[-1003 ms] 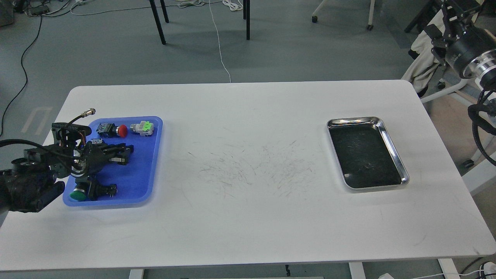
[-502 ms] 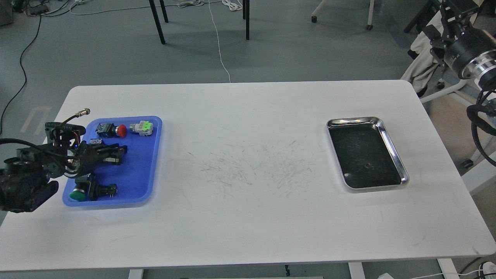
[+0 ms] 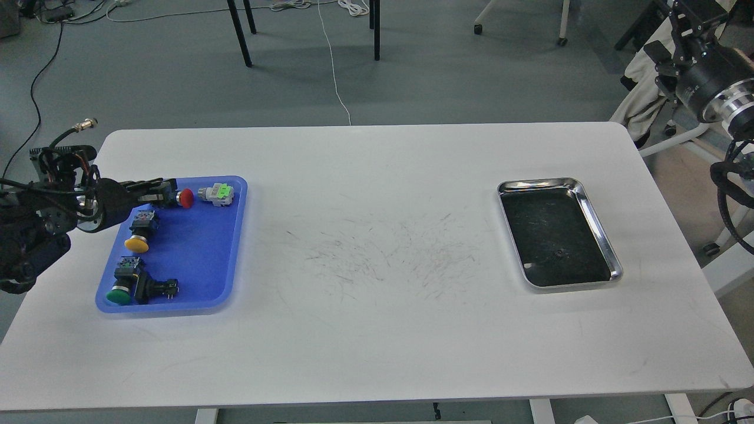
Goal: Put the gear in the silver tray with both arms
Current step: 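Close the left gripper on the small black gear and lift it, then carry the black gear with the left gripper across the table toward the silver tray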
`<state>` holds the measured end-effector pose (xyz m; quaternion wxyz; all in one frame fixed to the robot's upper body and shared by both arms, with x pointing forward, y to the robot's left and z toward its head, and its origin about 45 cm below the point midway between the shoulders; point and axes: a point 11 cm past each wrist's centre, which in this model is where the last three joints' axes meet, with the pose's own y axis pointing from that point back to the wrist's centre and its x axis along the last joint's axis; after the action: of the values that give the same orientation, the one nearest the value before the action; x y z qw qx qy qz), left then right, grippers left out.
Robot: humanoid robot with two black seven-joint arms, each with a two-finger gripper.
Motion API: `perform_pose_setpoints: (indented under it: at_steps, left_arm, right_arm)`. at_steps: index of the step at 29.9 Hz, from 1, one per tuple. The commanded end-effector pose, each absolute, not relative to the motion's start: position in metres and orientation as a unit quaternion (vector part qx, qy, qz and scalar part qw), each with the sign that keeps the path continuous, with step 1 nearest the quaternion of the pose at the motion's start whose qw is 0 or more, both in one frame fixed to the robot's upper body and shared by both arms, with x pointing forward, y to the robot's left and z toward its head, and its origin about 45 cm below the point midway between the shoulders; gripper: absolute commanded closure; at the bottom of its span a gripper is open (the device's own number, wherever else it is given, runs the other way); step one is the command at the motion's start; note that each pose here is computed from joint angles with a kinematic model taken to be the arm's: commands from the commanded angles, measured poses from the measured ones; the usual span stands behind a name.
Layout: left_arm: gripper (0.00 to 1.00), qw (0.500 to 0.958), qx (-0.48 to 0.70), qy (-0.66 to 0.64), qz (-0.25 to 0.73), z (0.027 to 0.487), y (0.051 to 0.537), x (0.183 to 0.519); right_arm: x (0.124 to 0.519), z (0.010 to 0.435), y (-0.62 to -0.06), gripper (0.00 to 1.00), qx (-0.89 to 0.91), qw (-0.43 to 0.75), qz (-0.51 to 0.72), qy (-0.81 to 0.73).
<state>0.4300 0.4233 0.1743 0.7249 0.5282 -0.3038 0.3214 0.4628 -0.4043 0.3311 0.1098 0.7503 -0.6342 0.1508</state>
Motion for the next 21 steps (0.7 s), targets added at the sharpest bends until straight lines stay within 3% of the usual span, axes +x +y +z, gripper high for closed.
perform_pose_setpoints:
  at_steps: [1, 5, 11, 21]
  left_arm:
    - [0.93, 0.752, 0.475, -0.293, 0.350, 0.200, 0.400, 0.447]
    - [0.94, 0.760, 0.449, -0.308, 0.356, 0.223, 0.381, 0.462]
    - [0.99, 0.781, 0.402, -0.349, 0.326, 0.252, 0.314, 0.487]
    - [0.99, 0.825, 0.364, -0.371, 0.223, 0.240, 0.196, 0.486]
  right_arm:
    - [0.463, 0.330, -0.405, 0.09, 0.750, 0.111, 0.151, -0.634]
    - [0.463, 0.332, -0.404, 0.09, 0.751, 0.110, 0.152, -0.633]
    - [0.464, 0.333, -0.404, 0.09, 0.750, 0.110, 0.153, -0.634]
    - [0.464, 0.335, -0.405, 0.09, 0.749, 0.109, 0.156, -0.634]
